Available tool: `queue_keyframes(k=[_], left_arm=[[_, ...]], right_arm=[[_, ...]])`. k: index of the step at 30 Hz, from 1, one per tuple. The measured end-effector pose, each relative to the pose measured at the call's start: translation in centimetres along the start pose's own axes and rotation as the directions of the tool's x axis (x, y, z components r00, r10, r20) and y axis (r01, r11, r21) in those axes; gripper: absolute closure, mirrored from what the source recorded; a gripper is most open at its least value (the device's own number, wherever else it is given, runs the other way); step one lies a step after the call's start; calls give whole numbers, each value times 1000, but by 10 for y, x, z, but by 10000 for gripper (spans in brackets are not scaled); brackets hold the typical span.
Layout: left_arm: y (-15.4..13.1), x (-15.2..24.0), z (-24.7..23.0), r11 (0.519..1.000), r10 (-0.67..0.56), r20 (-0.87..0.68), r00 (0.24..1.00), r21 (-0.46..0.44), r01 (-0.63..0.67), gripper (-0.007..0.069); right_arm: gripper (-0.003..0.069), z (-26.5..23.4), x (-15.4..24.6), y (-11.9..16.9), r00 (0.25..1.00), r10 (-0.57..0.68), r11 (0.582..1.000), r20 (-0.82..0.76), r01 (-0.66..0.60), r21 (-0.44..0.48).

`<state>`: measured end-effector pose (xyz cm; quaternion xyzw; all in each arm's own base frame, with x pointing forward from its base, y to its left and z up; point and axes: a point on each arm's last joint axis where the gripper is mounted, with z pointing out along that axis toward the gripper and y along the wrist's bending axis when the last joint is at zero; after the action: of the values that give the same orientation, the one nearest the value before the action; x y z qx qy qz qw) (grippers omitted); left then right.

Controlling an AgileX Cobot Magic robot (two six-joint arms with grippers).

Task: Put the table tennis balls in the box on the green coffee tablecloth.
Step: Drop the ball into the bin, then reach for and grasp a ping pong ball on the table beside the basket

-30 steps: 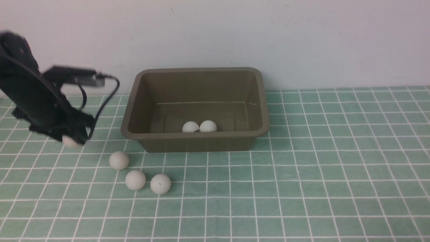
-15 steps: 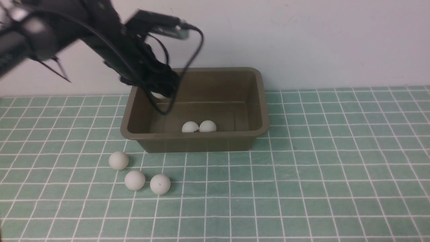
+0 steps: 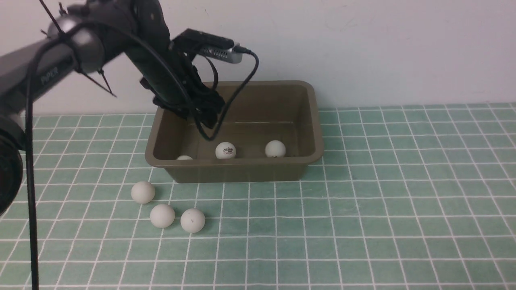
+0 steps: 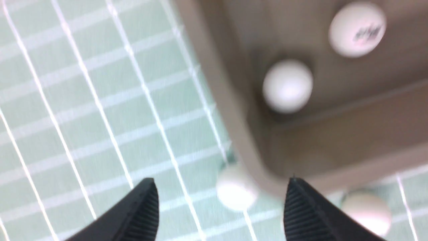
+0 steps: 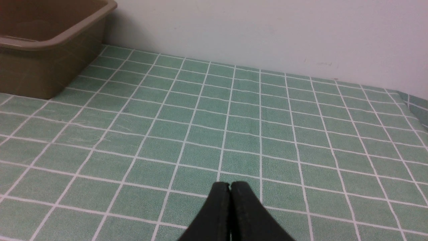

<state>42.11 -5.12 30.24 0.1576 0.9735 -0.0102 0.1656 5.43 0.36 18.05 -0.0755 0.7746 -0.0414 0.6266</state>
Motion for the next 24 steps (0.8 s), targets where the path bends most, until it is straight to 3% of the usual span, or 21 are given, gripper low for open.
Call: queue_keyframes(k=[13, 24], left_arm=[[14, 65, 28, 992, -92, -183, 979, 63, 105, 175], [6, 86, 70, 993, -19, -115, 993, 110, 32, 175]], right_arm=[[676, 0, 0, 0, 1000, 0, 1000, 0, 0, 0], [676, 0, 0, 0, 1000, 0, 1000, 0, 0, 0]])
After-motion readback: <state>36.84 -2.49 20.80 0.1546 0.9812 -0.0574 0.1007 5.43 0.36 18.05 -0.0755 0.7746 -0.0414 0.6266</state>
